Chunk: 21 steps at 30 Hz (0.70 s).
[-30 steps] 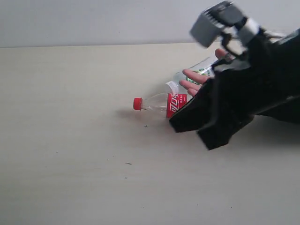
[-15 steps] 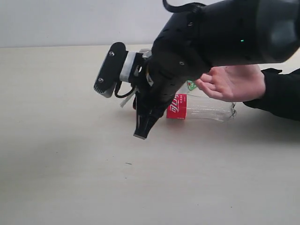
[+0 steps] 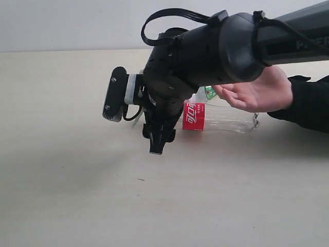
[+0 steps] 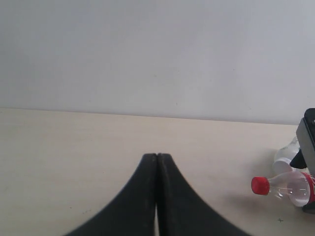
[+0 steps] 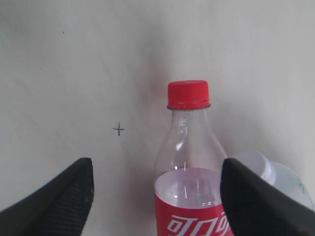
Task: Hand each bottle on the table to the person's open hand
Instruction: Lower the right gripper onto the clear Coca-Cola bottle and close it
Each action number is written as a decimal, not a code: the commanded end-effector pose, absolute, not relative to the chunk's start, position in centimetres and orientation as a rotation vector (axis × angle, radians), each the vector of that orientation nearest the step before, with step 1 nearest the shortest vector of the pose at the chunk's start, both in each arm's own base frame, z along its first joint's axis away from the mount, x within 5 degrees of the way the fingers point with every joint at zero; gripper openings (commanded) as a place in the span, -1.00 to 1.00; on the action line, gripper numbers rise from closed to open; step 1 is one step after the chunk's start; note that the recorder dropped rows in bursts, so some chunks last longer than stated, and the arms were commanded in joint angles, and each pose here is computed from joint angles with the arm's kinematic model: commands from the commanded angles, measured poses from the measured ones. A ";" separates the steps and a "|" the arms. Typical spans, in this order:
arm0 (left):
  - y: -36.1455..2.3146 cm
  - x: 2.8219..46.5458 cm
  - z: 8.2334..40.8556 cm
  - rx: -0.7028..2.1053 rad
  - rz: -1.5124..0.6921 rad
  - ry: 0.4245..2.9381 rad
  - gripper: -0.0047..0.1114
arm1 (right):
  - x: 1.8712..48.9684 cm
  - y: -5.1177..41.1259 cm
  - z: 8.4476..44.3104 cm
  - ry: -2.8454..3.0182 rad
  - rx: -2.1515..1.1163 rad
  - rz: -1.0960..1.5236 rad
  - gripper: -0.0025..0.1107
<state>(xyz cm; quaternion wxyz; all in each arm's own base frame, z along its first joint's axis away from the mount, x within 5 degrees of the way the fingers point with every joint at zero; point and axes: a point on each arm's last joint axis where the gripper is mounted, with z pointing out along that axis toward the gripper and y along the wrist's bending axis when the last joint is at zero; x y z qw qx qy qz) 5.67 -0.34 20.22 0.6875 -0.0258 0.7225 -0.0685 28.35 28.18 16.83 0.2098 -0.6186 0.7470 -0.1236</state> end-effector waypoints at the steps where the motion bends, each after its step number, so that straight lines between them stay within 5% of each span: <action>1: -0.3 5.6 20.1 -0.063 -0.159 1.613 -0.92 | 28.8 28.2 16.4 2.068 -1.724 -0.417 0.27; 9: -0.3 5.6 20.1 -0.063 -0.159 1.613 -0.92 | 29.6 27.8 14.9 2.087 -1.658 -0.554 0.48; 21: -0.3 5.6 20.1 -0.063 -0.159 1.613 -0.92 | 30.3 27.8 12.9 2.086 -1.635 -0.638 0.50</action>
